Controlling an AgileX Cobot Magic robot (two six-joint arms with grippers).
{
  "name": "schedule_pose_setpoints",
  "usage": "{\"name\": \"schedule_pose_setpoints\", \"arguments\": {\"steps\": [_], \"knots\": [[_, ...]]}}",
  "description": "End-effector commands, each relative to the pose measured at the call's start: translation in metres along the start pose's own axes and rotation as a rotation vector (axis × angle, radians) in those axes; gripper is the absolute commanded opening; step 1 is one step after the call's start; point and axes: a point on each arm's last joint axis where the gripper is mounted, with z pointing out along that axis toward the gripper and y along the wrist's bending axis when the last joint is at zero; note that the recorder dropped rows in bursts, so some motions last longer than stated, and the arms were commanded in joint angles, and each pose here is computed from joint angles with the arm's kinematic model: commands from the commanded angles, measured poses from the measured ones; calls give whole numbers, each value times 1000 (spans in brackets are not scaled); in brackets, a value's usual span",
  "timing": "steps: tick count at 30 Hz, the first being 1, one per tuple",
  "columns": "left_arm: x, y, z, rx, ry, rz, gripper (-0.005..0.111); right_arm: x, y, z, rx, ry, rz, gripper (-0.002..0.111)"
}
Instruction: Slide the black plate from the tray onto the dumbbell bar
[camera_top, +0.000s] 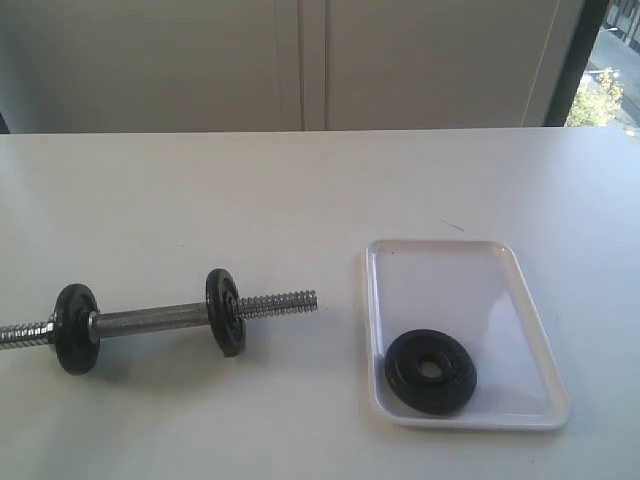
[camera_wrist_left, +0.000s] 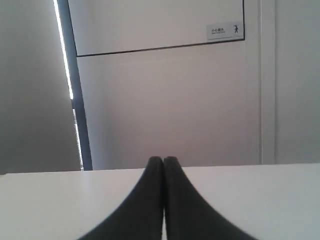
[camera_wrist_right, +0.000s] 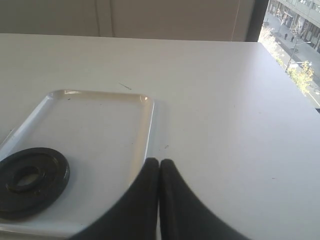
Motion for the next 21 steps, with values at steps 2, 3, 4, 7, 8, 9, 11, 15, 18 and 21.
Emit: {"name": "schedule_pose_setpoints", "arguments": {"steps": [2,3,4,7,8,9,11,15,18,21], "knots": [[-8,1,-1,4,-102,-254,0,1,0,0,-4,-6,4,0],[-12,2,-1,6,-142,-303,0,1,0,0,-4,-6,4,0],[-16,2,-2,8,-187,-330,0,1,0,0,-4,-6,4,0],[-24,4,-4,9,-283,-336,0,1,0,0,-4,-6,4,0],[-26,4,-4,9,-303,-336,0,1,0,0,-4,-6,4,0],[-27,4,-5,9,-314,-336,0,1,0,0,-4,-6,4,0],[-28,4,-5,9,-324,-336,0,1,0,0,-4,-6,4,0],[-27,4,-5,9,-318,-336,0,1,0,0,-4,-6,4,0],[-35,4,-5,12,-338,-337,0,1,0,0,-4,-6,4,0],[-39,4,-3,12,-328,-333,0,1,0,0,-9,-6,3,0]]}}
